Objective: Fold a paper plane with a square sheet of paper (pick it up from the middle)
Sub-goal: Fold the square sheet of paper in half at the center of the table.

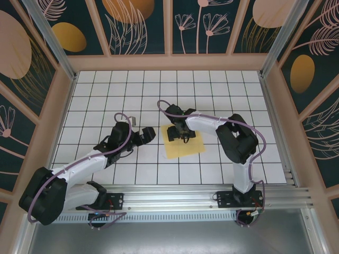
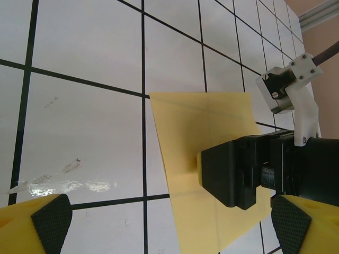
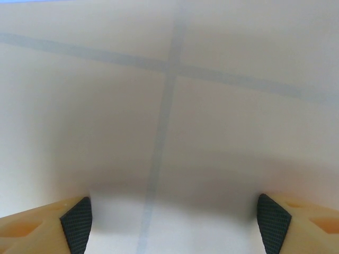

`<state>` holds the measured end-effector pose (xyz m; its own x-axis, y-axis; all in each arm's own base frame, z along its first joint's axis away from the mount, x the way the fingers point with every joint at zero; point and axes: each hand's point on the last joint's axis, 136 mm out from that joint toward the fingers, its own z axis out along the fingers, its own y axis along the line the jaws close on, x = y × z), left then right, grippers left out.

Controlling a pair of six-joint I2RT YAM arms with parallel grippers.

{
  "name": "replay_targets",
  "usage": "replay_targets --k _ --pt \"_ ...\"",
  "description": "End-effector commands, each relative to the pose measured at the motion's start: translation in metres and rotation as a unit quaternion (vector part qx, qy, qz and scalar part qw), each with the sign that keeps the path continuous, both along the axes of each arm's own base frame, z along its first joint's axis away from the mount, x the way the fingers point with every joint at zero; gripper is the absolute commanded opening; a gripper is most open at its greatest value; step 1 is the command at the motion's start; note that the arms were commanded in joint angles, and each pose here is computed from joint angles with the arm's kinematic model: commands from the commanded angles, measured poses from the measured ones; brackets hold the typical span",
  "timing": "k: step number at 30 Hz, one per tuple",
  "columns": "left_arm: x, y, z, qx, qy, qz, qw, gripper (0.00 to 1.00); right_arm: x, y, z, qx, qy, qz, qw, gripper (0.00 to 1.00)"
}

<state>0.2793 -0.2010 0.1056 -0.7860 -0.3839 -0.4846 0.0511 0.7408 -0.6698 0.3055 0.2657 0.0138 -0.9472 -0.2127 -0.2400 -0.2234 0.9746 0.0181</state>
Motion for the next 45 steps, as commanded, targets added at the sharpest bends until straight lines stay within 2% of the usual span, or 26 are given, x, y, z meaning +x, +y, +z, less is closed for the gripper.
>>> replay_targets --k 1,7,9,14,17,27,32,39,45 --pt "0.001 -0.004 0.002 -0.003 -0.009 -0.010 1.000 0.99 -0.023 -0.018 -0.035 -0.044 0.049 -0.005 0.998 0.82" --pt "0.000 -0.005 0.002 -0.003 -0.008 -0.012 1.000 0.98 -0.020 -0.020 -0.029 -0.054 0.042 0.001 0.998 0.82" --pt "0.000 -0.005 0.001 -0.003 -0.007 -0.012 1.000 0.99 -0.017 -0.020 -0.022 -0.057 0.033 -0.002 0.998 0.85" --pt "0.000 -0.005 0.001 -0.003 -0.007 -0.012 1.000 0.99 -0.009 -0.007 -0.001 -0.027 0.018 0.013 0.999 0.85" --pt "0.000 -0.005 0.002 -0.004 -0.008 -0.012 1.000 0.99 -0.011 -0.006 -0.003 -0.024 0.025 0.023 0.999 0.85" --pt "-0.001 -0.006 0.001 -0.004 -0.007 -0.017 1.000 0.99 -0.007 -0.007 0.010 -0.037 0.002 0.045 0.998 0.92" --pt "-0.001 -0.005 0.002 -0.003 -0.010 -0.017 1.000 0.99 -0.011 0.005 0.014 -0.005 0.006 0.061 0.998 0.95" --pt "-0.003 -0.005 0.001 -0.003 -0.010 -0.019 1.000 0.99 -0.018 0.003 -0.005 0.017 0.029 0.049 0.998 0.96" --pt "-0.004 -0.003 0.000 -0.002 -0.011 -0.018 1.000 0.99 -0.030 -0.013 -0.037 -0.026 0.060 0.036 0.997 0.94"
